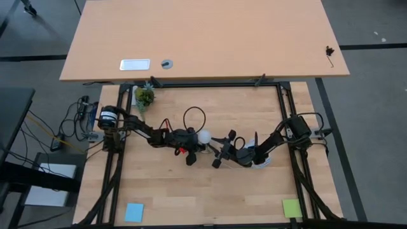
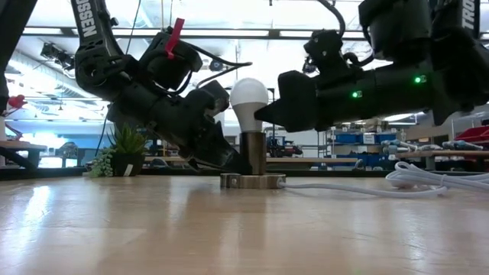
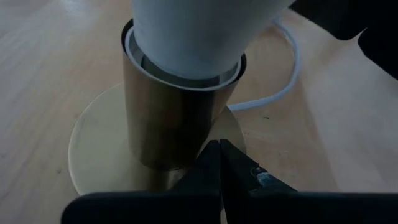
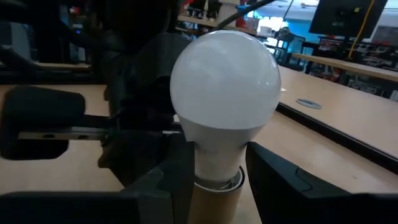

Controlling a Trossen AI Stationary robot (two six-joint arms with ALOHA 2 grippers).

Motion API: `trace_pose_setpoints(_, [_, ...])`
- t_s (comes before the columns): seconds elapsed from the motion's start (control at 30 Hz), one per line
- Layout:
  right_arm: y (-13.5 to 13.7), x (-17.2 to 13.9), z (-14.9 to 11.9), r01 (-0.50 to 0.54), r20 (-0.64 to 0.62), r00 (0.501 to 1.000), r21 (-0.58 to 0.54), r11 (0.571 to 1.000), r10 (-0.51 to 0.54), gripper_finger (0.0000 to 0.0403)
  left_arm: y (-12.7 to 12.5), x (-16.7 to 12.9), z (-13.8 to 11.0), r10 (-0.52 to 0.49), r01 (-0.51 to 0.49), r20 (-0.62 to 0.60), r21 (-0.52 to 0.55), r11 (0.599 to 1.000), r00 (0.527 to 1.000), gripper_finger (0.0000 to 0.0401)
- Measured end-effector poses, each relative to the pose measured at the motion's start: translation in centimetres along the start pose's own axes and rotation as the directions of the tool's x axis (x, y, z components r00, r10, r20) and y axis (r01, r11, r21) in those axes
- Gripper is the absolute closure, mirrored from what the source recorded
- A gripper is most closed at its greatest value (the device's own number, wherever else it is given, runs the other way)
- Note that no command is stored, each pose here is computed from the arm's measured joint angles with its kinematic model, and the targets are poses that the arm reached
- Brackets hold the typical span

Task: Screw lightbulb
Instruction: Remove the lightbulb from the lamp socket

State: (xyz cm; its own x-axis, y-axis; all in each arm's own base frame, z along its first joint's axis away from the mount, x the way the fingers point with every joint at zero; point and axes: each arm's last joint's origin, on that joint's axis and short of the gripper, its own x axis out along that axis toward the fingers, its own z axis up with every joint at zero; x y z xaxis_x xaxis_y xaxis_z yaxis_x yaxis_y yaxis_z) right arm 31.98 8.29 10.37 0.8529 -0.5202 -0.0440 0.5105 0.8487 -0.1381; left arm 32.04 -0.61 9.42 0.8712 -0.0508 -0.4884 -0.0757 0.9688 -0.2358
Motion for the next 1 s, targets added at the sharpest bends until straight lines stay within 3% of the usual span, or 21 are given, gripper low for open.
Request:
trace_pose_setpoints(0.2, [1.3,-1.6,0.3,-0.033,0.009,0.999,-0.043,0.999,0.033,0.0253,-0.1,0.0,0.0,-0.006,0.006,0.009,0.017,1.000,1.000,0.0401])
trace_pose_setpoints(0.4, [1.6,-3.4,2.4,0.131,0.027,0.991,-0.016,0.991,-0.130,0.0253,-0.1,0.0,0.1,-0.007,0.006,0.012,0.035,0.999,1.000,0.0401])
trace_pose_setpoints(0.5, [1.7,-4.1,3.9,0.123,0.048,0.991,0.027,0.992,-0.125,0.0253,-0.1,0.0,0.1,-0.006,0.006,0.012,0.038,0.999,1.000,0.0401])
trace_pose_setpoints(0.67, [1.1,-4.5,6.3,0.075,0.076,0.994,0.113,0.991,-0.084,0.0253,-0.2,0.0,0.0,-0.002,0.001,0.014,0.048,0.999,1.000,0.0401])
trace_pose_setpoints(0.8, [0.1,-4.1,7.8,-0.027,0.062,0.998,0.171,0.985,0.017,0.0256,-0.2,0.0,0.1,0.000,-0.001,0.016,0.069,0.998,1.000,0.0401])
trace_pose_setpoints(1.0, [-1.3,-1.7,10.1,-0.197,-0.131,0.965,0.210,0.958,0.227,0.0263,-0.2,0.0,0.1,-0.001,0.000,0.019,0.069,0.998,1.000,0.0401])
